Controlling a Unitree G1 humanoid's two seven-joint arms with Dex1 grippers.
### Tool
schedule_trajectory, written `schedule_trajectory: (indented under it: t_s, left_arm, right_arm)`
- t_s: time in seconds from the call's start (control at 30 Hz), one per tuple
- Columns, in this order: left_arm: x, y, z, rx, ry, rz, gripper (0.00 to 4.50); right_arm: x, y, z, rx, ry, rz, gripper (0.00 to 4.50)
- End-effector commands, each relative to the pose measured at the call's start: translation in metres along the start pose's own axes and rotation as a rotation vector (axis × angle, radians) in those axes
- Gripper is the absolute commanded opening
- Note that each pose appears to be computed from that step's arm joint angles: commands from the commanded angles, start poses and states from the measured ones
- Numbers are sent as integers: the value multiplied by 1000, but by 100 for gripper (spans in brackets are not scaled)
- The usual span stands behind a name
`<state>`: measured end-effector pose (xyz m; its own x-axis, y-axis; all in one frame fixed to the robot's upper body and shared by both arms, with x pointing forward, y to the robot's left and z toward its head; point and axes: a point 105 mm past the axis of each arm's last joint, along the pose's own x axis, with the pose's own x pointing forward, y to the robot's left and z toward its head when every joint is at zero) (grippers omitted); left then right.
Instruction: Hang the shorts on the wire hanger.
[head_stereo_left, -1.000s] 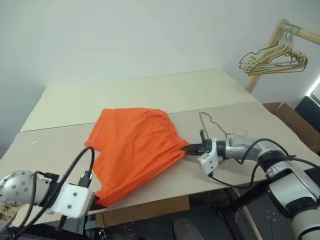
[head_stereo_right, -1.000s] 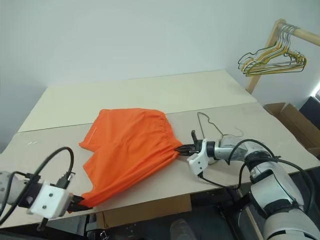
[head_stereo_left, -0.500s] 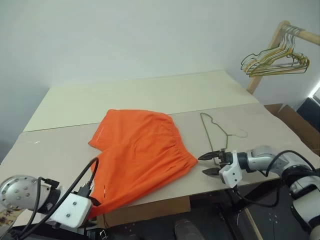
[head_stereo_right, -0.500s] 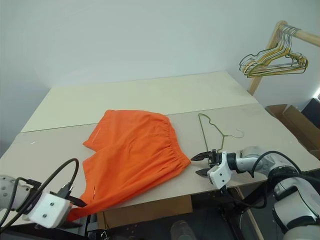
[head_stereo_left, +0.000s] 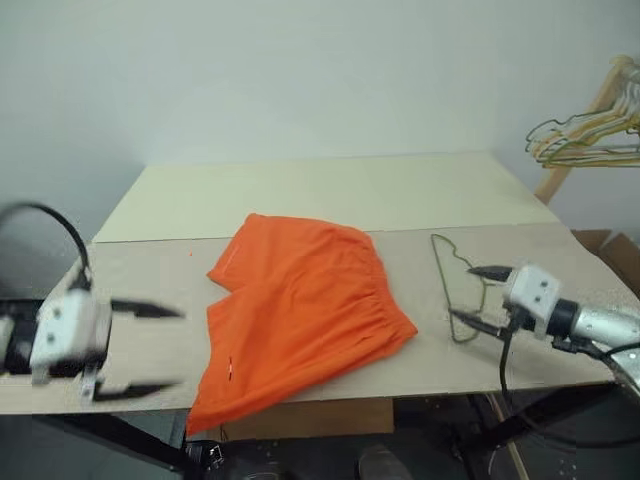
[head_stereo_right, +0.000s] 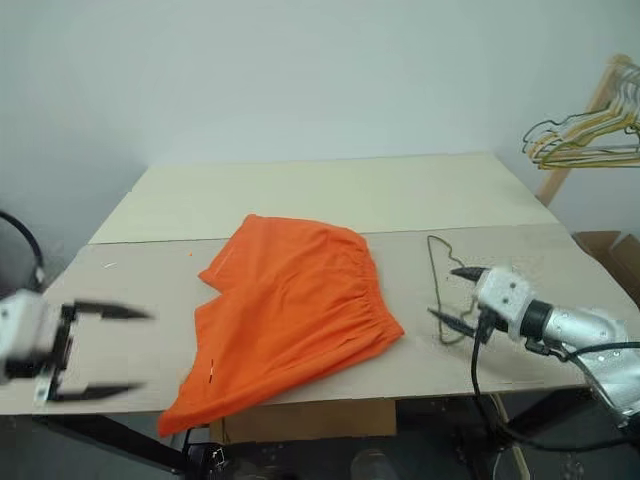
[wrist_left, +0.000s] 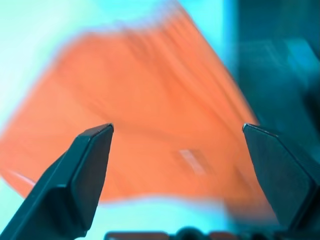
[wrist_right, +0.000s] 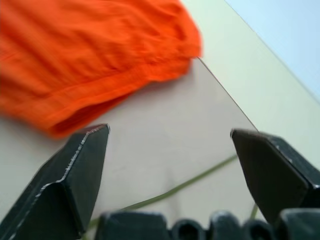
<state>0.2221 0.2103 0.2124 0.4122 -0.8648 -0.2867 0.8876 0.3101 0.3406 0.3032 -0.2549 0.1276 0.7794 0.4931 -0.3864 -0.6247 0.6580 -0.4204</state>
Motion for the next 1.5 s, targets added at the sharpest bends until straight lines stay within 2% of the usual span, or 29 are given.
schedule_trajectory:
  t_s: [0.03,0.13,0.27,0.43,0.57,0.67,0.87,1.0,1.03,1.1,1.2,1.3,1.4,1.5]
  left_arm:
    - [27,11,16,-127,-114,34,449]
    - [46,16,26,-160,-177,21,449]
    - [64,20,37,-173,-232,-14,449]
    - [74,16,39,-152,-248,-58,449]
    - [78,12,38,-150,-258,-78,449]
    - [80,12,36,-133,-252,-88,450]
    - [78,11,37,-124,-251,-92,450]
    - [77,9,37,-117,-250,-96,450]
    - [78,10,37,-114,-250,-96,450]
    - [78,11,38,-112,-252,-93,450]
    - [81,17,39,-101,-255,-82,450]
    - [83,20,40,-92,-260,-77,450]
    - [87,33,45,-63,-280,-44,450]
    - [89,49,51,-43,-292,-1,450]
  right_arm:
    - [4,-8,-1,156,152,-72,450]
    - [12,-7,-15,276,323,-104,450]
    - [14,-6,-37,331,512,-148,450]
    - [4,-2,-56,458,642,-191,450]
    - [6,8,-69,592,676,-177,450]
    - [12,7,-78,702,684,-210,393]
    - [14,1,-81,811,690,-253,179]
    - [14,0,-78,793,684,-269,29]
    - [15,-2,-76,777,675,-275,2]
    - [16,-10,-70,712,645,-307,2]
    - [17,-42,-48,394,508,-424,2]
    - [18,-59,-20,152,373,-466,2]
    - [22,-67,47,-413,96,-473,2]
    - [27,-45,69,-945,-28,-328,2]
